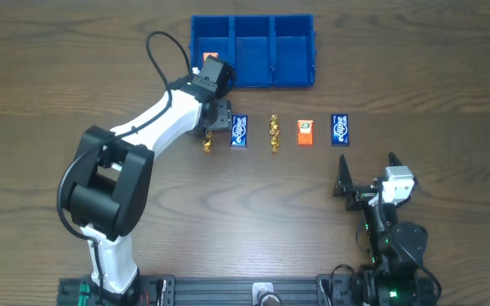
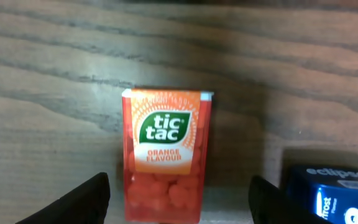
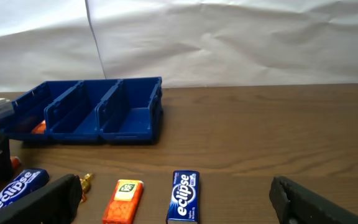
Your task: Sort Candies Into Trays
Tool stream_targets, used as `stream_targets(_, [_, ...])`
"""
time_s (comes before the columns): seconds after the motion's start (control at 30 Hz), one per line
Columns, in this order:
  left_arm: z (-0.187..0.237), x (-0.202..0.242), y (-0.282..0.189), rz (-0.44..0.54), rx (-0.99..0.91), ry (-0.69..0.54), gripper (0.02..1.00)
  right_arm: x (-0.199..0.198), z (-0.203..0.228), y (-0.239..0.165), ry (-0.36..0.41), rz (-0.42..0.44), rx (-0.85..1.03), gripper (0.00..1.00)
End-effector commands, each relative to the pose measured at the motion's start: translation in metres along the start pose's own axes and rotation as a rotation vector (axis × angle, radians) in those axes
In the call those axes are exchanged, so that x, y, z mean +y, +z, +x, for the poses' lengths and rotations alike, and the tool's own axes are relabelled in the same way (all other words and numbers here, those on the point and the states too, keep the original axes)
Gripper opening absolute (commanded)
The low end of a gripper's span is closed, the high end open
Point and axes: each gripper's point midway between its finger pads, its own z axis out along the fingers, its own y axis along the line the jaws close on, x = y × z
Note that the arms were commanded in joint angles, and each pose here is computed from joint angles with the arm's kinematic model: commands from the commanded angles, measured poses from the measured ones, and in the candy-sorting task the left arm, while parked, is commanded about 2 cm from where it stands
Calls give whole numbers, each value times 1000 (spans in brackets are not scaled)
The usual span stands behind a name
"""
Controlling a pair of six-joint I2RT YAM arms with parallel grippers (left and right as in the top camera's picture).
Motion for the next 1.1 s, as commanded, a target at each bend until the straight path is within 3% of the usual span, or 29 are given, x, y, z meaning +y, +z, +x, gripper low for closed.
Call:
stream_targets(0.03, [-2,6,10,13,20,29,700,2,1,0,-12,-8,1,1000])
stream_targets(0.2, [-1,9,15,15,31,23,680,2,0,0,-12,-8,1,1000])
stream_targets(0.27, [2,10,20,11,44,24,627,2,1,0,-12,-8,1,1000])
stream_targets(0.33, [5,9,23,17,55,24,529,2,0,0,-12,-8,1,1000])
stream_targets(0.43, [5,7,24,25,56,24,303,2,1,0,-12,-8,1,1000])
stream_targets(0.5, [3,4,23,38,51,24,218,2,0,0,-12,-8,1,1000])
stream_targets(0.67, [-16,-14,-15,98,-22,21,174,2,0,0,-12,-8,1,1000])
stream_targets(0.73, [-35,-19,-57,105,-118,9,176,2,0,0,-12,-8,1,1000])
stream_targets(0.8, [-79,-23,-140,84,-335,-3,187,2,0,0,-12,-8,1,1000])
stream_targets(0.93, [-138,-28,-202,61,-532,-8,194,2,0,0,-12,-8,1,1000])
stream_targets(1.1, [-180,-28,-182,56,-510,-16,198,2,0,0,-12,-8,1,1000])
